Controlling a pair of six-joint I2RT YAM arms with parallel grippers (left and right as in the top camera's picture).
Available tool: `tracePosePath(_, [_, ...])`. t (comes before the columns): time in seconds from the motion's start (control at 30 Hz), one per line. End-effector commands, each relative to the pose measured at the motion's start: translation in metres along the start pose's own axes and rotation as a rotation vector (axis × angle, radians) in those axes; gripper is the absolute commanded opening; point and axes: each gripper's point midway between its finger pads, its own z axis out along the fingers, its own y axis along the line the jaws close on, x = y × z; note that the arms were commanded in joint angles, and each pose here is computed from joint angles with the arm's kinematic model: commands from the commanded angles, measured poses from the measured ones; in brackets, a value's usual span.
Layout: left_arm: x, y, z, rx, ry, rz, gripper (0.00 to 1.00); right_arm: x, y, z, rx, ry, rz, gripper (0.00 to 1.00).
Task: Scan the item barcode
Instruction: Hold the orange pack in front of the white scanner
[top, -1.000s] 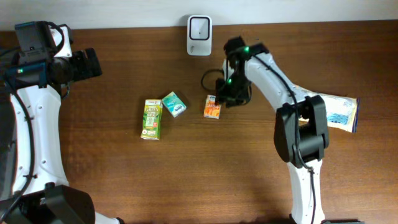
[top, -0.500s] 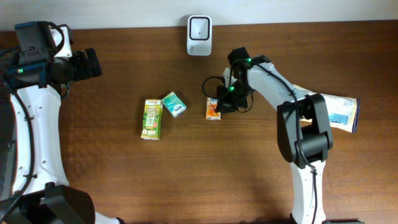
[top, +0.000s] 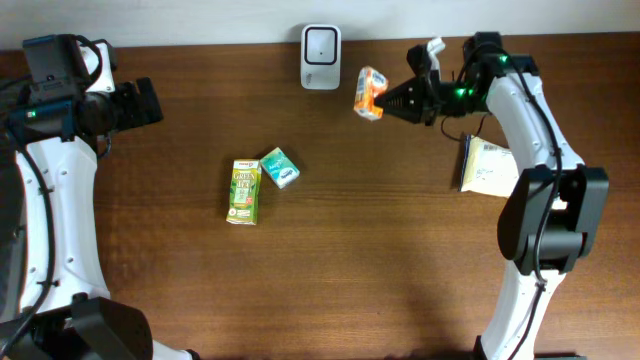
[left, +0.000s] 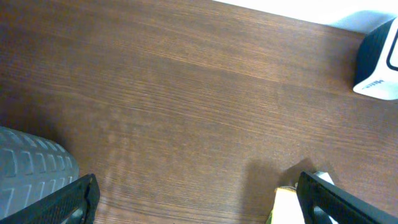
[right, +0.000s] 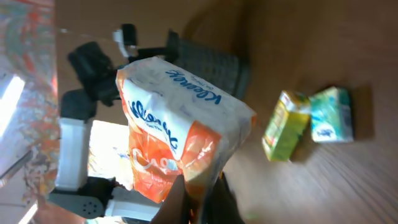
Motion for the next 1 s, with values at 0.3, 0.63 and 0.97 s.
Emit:
tracePosePath(0.3, [-0.006,0.003,-0.004,-0.007,-0.018,-0.01,0.99,0.008,0.145,-0.011,-0.06,-0.022,-0.342,0.04])
tracePosePath(0.63, [-0.006,0.003,-0.004,-0.007,-0.018,-0.01,0.99,-0.047,0.088,-0.003,0.799,-0.188,-0.435,0.04])
tracePosePath(0.97, [-0.006,0.003,-0.004,-0.007,-0.018,-0.01,0.99,-0.154,-0.01,0.041,1.675,-0.148,-1.101,0.04])
